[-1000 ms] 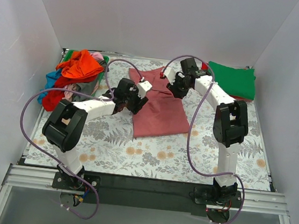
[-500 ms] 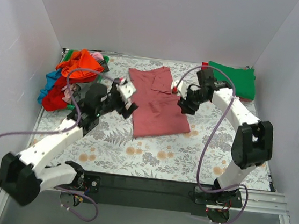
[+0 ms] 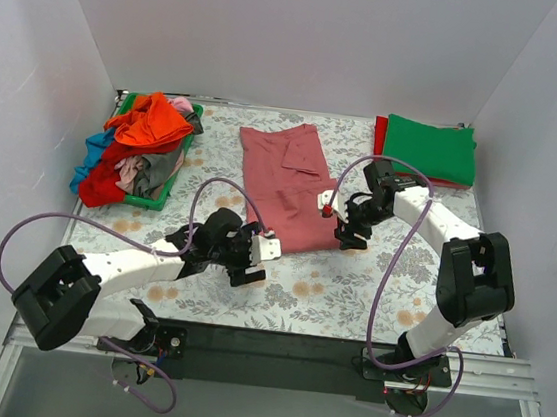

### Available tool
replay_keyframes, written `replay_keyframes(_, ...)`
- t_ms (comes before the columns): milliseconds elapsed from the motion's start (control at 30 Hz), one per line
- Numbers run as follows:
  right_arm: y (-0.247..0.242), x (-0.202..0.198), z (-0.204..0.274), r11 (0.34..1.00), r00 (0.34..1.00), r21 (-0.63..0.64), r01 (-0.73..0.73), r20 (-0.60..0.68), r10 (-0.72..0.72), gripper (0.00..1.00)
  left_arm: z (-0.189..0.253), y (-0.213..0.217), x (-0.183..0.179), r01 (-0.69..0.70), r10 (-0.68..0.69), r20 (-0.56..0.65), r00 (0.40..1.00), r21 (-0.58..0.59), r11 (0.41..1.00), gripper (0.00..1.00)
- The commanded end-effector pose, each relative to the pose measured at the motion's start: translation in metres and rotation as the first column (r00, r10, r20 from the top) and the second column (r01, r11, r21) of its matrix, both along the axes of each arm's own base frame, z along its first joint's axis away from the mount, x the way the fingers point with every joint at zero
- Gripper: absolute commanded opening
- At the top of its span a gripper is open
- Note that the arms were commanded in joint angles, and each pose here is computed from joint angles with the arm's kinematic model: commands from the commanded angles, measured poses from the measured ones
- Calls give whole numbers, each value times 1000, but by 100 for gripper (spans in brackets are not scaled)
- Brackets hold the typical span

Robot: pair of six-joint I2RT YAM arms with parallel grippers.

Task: Fold and stack the t-shirts
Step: Fold the tshirt

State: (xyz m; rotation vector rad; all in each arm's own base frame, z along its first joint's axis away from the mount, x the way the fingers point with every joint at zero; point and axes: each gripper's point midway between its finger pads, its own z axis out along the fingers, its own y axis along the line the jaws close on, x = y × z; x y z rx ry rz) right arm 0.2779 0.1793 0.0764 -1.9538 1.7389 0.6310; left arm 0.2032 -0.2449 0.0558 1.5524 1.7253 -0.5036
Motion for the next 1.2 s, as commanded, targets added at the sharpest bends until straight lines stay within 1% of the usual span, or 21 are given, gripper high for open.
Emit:
replay_keyframes(0, 5, -4, 8, 999, 1000, 48, -7, 23, 6, 68, 12, 0, 33, -79, 77, 137, 988, 9, 997, 79)
replay_keyframes(33, 5, -5, 7, 999, 1000, 47, -7, 20, 6, 68, 5, 3, 35, -92, 87, 129, 988, 31, 995, 79)
replay_keyframes(100, 4, -6, 3, 999, 1000, 41, -10, 16, 9, 67, 7, 0, 41, -101, 97, 157, 983, 17, 995, 79)
replay_keyframes(200, 4, -6, -1, 1000, 1000, 23, -13, 22, 13, 67, -1, -2, 43, -101, 96, 152, 984, 26, 995, 77)
replay_keyframes(233, 3, -6, -2, 1000, 1000, 19, -11, 24, 11, 67, -5, -2, 44, -102, 96, 150, 984, 33, 994, 75)
replay_keyframes(333, 1, -5, -4, 1000, 999, 3, -16, 36, 15, 67, -4, -2, 54, -140, 134, 177, 975, 26, 990, 73)
replay_keyframes(433, -5, -5, -11, 999, 999, -28, -22, 43, 23, 67, -10, 0, 61, -164, 153, 191, 970, 43, 985, 65)
replay_keyframes(500, -8, -2, -15, 999, 998, -50, -17, 55, 20, 67, -14, 0, 63, -171, 158, 188, 969, 53, 984, 57)
replay_keyframes(567, -9, 1, -17, 998, 998, -59, -16, 61, 19, 67, -14, -1, 64, -176, 163, 188, 968, 54, 983, 54)
replay_keyframes(700, -5, 7, -21, 998, 998, -63, -16, 57, 19, 67, -18, 0, 63, -174, 161, 185, 969, 55, 983, 42)
replay_keyframes(833, -2, 9, -35, 995, 999, -93, -20, 36, 24, 67, -21, -1, 60, -170, 160, 169, 973, 50, 984, 39)
replay_keyframes(900, 0, 4, -44, 993, 999, -118, -28, 19, 30, 66, -20, -1, 58, -164, 155, 165, 974, 45, 985, 39)
replay_keyframes(1000, 1, 5, -55, 989, 1000, -147, -5, 24, 9, 64, -21, -2, 56, -160, 152, 155, 976, 40, 986, 36)
replay_keyframes(1100, 2, 6, -58, 989, 1000, -148, 6, 27, -3, 58, -23, -3, 54, -149, 143, 147, 979, 36, 988, 31)
replay_keyframes(1133, 1, 6, -59, 989, 1000, -151, 12, 25, -8, 53, -24, -4, 52, -144, 138, 141, 980, 35, 989, 29)
replay_keyframes(1167, 0, 7, -60, 987, 1000, -157, 18, 27, -14, 50, -25, -4, 52, -141, 135, 135, 981, 35, 989, 26)
